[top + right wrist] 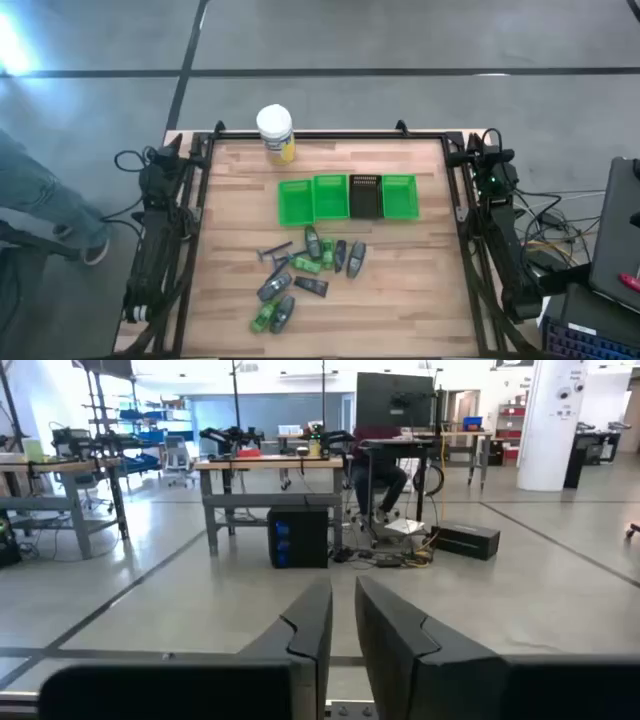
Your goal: Pick & Place Travel size toiletries
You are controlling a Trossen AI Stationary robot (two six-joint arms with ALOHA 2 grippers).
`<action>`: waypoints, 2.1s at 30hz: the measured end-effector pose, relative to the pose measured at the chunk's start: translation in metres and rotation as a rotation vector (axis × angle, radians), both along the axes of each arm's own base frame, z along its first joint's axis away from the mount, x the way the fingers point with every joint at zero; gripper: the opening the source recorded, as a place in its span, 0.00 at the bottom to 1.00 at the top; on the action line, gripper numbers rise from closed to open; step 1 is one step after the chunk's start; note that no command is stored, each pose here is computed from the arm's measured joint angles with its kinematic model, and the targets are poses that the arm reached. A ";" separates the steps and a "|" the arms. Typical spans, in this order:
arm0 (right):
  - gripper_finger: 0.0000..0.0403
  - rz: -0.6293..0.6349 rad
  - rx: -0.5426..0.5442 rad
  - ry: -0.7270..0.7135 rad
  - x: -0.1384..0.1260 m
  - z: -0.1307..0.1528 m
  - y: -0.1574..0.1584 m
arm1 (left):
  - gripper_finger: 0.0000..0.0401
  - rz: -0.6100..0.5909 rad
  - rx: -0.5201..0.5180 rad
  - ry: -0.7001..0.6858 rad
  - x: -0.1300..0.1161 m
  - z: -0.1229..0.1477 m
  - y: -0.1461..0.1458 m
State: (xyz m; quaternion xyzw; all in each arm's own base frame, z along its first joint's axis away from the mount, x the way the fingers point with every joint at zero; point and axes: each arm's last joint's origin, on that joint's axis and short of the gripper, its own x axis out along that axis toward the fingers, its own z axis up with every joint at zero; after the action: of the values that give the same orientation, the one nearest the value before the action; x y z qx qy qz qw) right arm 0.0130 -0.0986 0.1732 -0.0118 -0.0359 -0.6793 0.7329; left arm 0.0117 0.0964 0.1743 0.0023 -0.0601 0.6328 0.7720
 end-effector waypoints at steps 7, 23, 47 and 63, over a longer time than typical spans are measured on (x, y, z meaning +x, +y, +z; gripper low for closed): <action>0.18 0.000 0.000 0.000 0.000 0.000 0.000 | 0.72 0.000 0.000 0.000 0.000 0.000 0.000; 0.30 0.000 0.000 0.000 0.000 0.000 0.000 | 0.72 0.000 0.000 0.000 0.000 0.000 0.000; 0.43 0.000 0.000 0.000 0.000 0.000 0.000 | 0.72 0.000 -0.001 0.000 0.000 0.000 0.000; 0.50 0.006 0.003 -0.035 0.000 0.000 0.000 | 0.72 0.000 0.000 0.000 0.000 0.000 0.000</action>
State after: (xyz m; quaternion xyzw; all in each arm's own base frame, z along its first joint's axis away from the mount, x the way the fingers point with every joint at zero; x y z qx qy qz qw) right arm 0.0131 -0.0986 0.1732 0.0014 -0.0479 -0.6772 0.7342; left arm 0.0117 0.0964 0.1742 0.0022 -0.0600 0.6328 0.7720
